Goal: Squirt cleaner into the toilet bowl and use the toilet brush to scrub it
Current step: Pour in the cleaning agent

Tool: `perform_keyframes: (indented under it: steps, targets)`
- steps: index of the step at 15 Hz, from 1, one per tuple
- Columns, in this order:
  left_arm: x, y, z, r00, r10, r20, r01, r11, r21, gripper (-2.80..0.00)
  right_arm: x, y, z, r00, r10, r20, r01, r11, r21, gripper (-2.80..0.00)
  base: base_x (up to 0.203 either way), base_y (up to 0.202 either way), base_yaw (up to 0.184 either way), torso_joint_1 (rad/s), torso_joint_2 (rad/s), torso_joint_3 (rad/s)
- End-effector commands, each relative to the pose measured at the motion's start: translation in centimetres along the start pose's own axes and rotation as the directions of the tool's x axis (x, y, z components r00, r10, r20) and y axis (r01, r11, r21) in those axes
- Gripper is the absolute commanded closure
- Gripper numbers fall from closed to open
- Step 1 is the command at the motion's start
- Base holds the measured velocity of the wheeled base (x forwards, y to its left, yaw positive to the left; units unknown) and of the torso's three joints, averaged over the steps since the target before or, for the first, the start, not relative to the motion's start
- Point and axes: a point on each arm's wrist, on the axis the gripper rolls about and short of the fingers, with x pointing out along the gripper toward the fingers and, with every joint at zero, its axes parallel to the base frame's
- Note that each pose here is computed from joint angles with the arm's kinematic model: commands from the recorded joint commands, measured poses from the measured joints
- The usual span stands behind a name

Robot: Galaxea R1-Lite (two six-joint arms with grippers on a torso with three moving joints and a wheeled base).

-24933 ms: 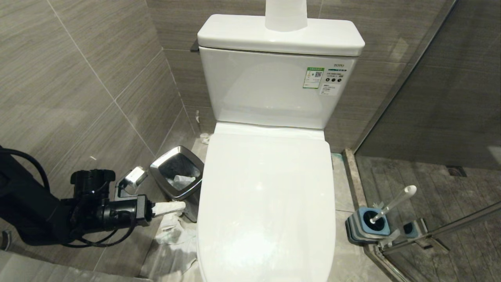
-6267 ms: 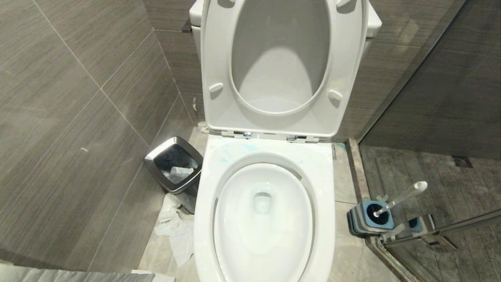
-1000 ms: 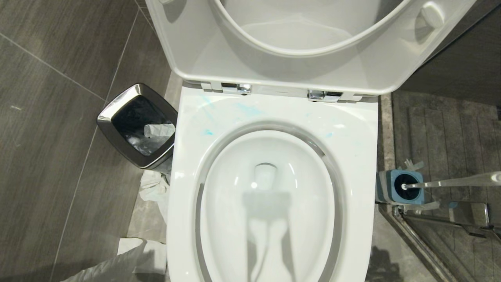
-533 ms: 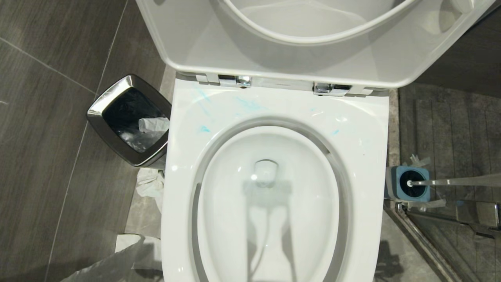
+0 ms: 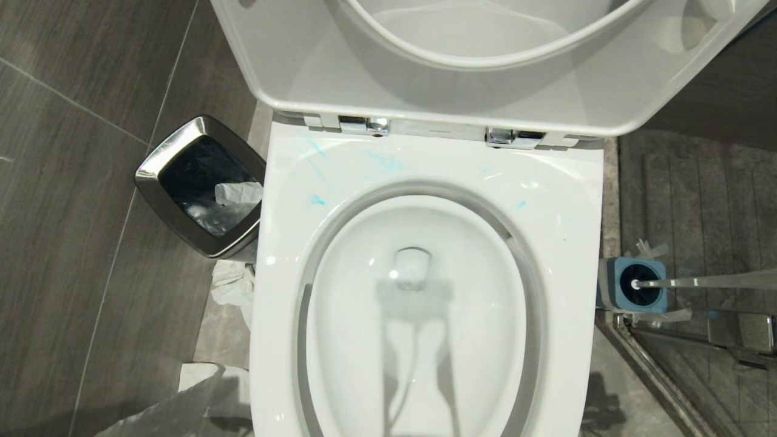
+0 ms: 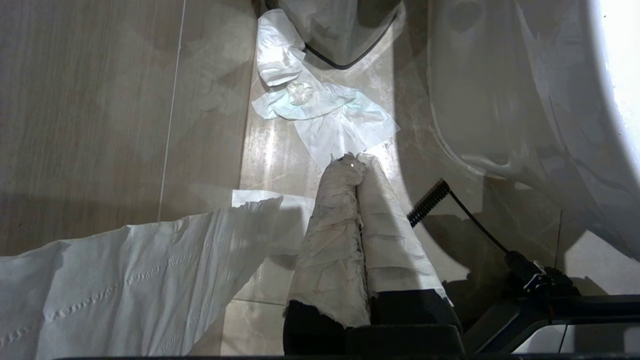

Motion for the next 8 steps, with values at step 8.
perform_keyframes:
  steps: [8]
  targets:
    - [0.05, 0.00, -0.16, 1.000, 0.000, -0.007, 0.000, 1.000, 0.000, 0.00, 0.08, 0.00, -0.34, 1.000, 0.002, -0.011, -0.002, 1.000, -0.003, 0.00, 0.000, 0.000, 0.000, 0.000, 0.00, 0.000]
